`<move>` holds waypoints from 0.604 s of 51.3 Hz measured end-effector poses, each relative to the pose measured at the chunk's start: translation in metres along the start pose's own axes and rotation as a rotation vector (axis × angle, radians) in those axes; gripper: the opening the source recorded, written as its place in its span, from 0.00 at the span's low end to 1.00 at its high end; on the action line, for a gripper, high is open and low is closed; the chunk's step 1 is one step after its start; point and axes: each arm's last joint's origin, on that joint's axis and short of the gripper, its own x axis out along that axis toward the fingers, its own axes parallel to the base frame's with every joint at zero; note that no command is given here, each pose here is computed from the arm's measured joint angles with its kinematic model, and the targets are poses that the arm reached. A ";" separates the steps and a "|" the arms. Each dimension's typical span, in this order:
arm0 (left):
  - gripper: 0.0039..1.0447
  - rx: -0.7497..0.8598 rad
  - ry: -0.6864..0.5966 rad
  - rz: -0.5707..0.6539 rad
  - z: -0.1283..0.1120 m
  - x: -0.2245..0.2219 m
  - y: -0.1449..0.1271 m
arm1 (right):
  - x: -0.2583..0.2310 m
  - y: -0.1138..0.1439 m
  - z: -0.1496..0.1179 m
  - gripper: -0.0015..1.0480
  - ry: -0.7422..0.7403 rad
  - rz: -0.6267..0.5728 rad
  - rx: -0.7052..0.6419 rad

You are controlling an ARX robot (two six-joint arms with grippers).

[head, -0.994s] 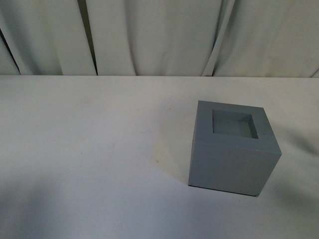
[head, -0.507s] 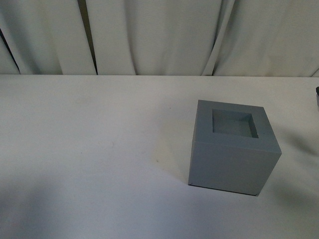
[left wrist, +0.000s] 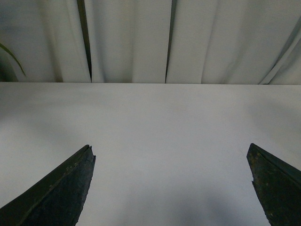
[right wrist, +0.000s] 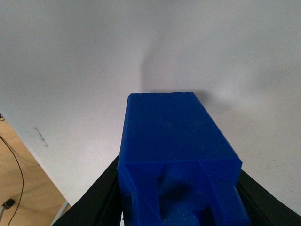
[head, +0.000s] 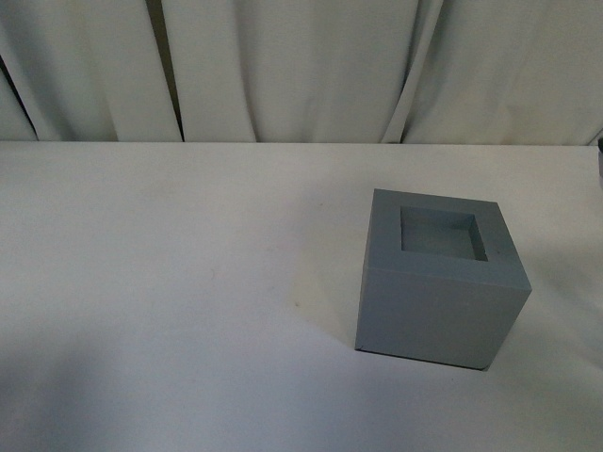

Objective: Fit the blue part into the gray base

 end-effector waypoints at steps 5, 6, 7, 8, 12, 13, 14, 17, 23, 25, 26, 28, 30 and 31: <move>0.94 0.000 0.000 0.000 0.000 0.000 0.000 | -0.024 0.001 0.015 0.46 -0.046 -0.017 -0.029; 0.94 0.000 0.000 0.000 0.000 0.000 0.000 | -0.028 0.001 0.018 0.46 -0.054 -0.022 -0.035; 0.94 0.000 0.000 0.000 0.000 0.000 0.000 | -0.033 0.002 0.021 0.46 -0.062 -0.026 -0.042; 0.94 0.000 0.000 0.000 0.000 0.000 0.000 | -0.037 0.002 0.024 0.46 -0.071 -0.028 -0.046; 0.94 0.000 0.000 0.000 0.000 0.000 0.000 | -0.053 0.003 0.036 0.46 -0.099 -0.041 -0.068; 0.94 0.000 0.000 0.000 0.000 0.000 0.000 | -0.057 0.003 0.039 0.46 -0.102 -0.048 -0.075; 0.94 0.000 0.000 0.000 0.000 0.000 0.000 | -0.059 0.003 0.040 0.46 -0.104 -0.052 -0.078; 0.94 0.000 0.000 0.000 0.000 0.000 0.000 | -0.066 0.003 0.045 0.46 -0.110 -0.069 -0.088; 0.94 0.000 0.000 0.000 0.000 0.000 0.000 | -0.082 0.006 0.059 0.46 -0.128 -0.106 -0.112; 0.94 0.000 0.000 0.000 0.000 0.000 0.000 | -0.085 0.008 0.065 0.46 -0.133 -0.116 -0.122; 0.94 0.000 0.000 0.000 0.000 0.000 0.000 | -0.086 0.009 0.069 0.46 -0.135 -0.122 -0.128; 0.94 0.000 0.000 0.000 0.000 0.000 0.000 | -0.087 0.012 0.074 0.46 -0.133 -0.124 -0.140; 0.94 0.000 0.000 0.000 0.000 0.000 0.000 | -0.086 0.015 0.081 0.46 -0.131 -0.125 -0.155; 0.94 0.000 0.000 0.000 0.000 0.000 0.000 | -0.086 0.017 0.084 0.46 -0.131 -0.125 -0.158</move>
